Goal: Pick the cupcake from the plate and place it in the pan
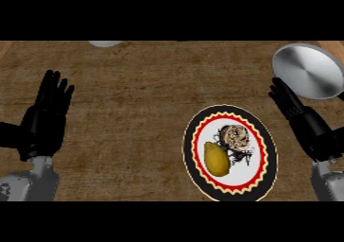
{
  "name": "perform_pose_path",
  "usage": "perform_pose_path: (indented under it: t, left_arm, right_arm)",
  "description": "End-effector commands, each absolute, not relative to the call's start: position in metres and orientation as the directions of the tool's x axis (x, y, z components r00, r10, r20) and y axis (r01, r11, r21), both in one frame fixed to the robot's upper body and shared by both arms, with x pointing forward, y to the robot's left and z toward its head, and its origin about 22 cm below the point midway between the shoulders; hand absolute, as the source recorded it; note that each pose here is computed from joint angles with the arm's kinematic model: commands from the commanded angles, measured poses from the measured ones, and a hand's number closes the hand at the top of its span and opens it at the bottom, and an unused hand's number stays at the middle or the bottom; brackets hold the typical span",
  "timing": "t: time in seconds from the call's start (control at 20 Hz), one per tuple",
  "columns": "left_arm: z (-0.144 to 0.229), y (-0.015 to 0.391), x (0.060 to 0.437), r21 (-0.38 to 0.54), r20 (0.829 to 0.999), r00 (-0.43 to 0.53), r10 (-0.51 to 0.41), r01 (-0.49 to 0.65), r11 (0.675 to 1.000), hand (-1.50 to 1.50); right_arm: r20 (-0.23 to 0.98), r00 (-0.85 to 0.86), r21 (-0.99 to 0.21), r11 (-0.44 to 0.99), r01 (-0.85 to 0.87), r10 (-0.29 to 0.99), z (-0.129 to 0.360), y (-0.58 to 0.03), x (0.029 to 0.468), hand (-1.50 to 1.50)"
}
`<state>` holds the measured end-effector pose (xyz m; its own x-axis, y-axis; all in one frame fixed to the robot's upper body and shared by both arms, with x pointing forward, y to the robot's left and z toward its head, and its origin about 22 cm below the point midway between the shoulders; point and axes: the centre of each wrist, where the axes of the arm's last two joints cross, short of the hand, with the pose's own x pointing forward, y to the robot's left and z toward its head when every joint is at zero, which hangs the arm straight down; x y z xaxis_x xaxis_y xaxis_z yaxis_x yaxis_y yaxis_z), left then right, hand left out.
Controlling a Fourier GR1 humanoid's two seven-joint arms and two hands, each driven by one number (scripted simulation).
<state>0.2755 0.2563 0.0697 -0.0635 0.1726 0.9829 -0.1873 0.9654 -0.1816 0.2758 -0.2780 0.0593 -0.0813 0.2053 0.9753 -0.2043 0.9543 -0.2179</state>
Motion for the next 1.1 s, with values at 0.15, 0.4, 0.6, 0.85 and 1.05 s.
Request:
perform_pose_path:
  t: [0.15,0.4,0.6,0.85,1.05]
  left_arm:
    - [0.045,0.212,0.265,-0.115,0.991,0.077,0.11,0.068,0.991,0.0]
    - [0.03,0.2,0.267,-0.109,0.98,0.183,0.073,0.192,0.975,0.0]
    - [0.02,0.208,0.252,-0.103,0.979,0.194,0.06,0.224,0.969,0.0]
    - [0.016,0.211,0.257,-0.118,0.971,0.228,0.07,0.202,0.972,0.0]
    - [0.009,0.222,0.25,-0.107,0.971,0.232,0.061,0.187,0.976,0.0]
  right_arm:
    - [0.858,-0.384,-0.501,0.717,-0.484,0.34,0.107,-0.218,0.302,1.5]
    - [0.43,-0.732,-0.873,0.45,-0.189,0.528,0.158,-0.206,0.31,-1.5]
    - [0.455,-0.816,-0.784,0.595,-0.178,0.356,0.115,-0.205,0.323,-1.5]
    - [0.292,-0.804,-0.956,0.18,-0.231,0.518,0.12,-0.198,0.315,-1.5]
    - [-0.018,-0.756,-0.971,-0.192,-0.143,0.655,0.124,-0.185,0.306,-1.5]
